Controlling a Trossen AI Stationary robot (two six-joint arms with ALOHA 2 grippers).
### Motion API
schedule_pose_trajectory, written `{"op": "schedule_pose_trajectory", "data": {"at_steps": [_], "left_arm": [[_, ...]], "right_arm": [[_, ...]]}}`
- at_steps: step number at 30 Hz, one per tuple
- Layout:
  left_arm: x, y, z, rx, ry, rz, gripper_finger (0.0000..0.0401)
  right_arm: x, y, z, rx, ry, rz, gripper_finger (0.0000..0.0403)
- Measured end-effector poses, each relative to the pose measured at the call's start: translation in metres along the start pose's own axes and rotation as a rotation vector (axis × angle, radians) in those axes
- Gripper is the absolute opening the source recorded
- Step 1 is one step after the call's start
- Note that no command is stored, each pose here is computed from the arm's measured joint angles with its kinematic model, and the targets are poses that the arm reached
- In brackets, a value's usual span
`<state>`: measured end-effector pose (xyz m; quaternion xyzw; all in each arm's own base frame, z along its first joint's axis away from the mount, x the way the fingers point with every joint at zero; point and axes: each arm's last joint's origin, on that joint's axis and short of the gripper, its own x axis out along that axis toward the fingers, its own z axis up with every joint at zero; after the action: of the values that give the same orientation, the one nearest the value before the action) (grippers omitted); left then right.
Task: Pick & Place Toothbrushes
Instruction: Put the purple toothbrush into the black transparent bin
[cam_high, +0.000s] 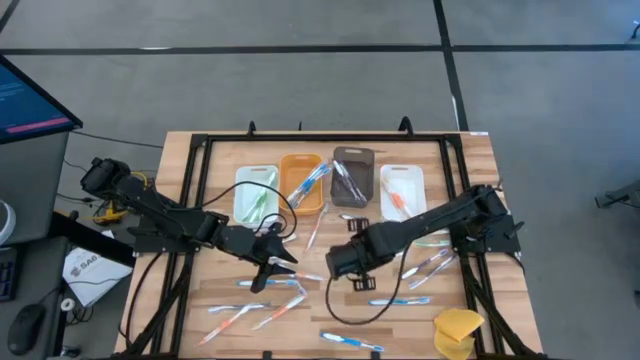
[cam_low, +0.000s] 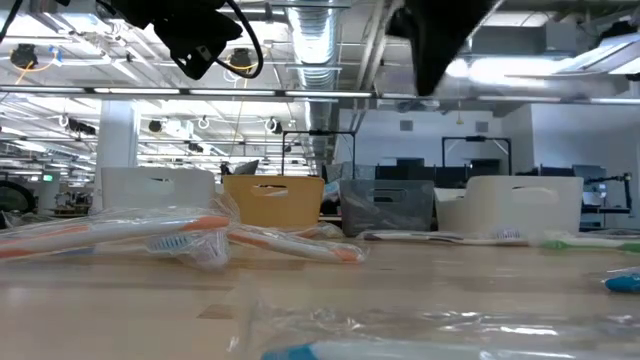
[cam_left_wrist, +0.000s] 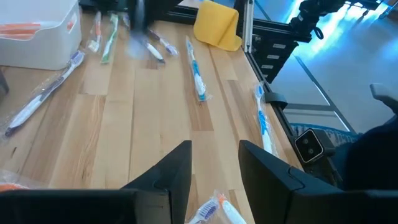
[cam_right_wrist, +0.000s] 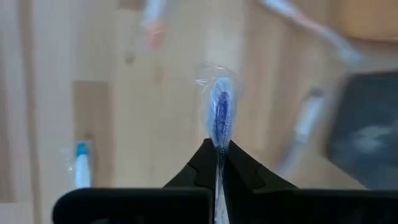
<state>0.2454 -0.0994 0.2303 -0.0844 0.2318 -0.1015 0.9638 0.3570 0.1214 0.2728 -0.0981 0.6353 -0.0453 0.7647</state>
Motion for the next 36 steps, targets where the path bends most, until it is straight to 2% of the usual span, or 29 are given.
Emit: {"op": "schedule_pose_trajectory", "data": {"at_steps": [7, 13, 19, 24, 29, 36], "left_arm": [[0.000, 0.000, 0.000, 0.000, 0.000, 0.000, 0.0127], [0.000, 0.000, 0.000, -0.001, -0.002, -0.001, 0.0127], [0.000, 0.000, 0.001, -0.002, -0.009, -0.003, 0.0127], [0.000, 0.000, 0.001, -0.001, -0.011, -0.003, 0.0127], [0.000, 0.000, 0.001, -0.002, -0.015, -0.005, 0.0127], [0.000, -0.001, 0.002, -0.002, -0.018, -0.005, 0.0127]], "right_arm": [[-0.047, -0.032, 0.015, 0.071, -0.111, -0.053, 0.0001], [-0.059, -0.071, 0.027, 0.095, -0.200, -0.069, 0.0001], [-0.066, -0.116, 0.021, 0.214, -0.279, -0.090, 0.0001], [-0.071, -0.144, 0.007, 0.318, -0.418, -0.090, 0.0001], [-0.054, -0.160, -0.010, 0.432, -0.532, -0.063, 0.0001], [-0.018, -0.184, -0.030, 0.613, -0.522, -0.080, 0.0001]]}}
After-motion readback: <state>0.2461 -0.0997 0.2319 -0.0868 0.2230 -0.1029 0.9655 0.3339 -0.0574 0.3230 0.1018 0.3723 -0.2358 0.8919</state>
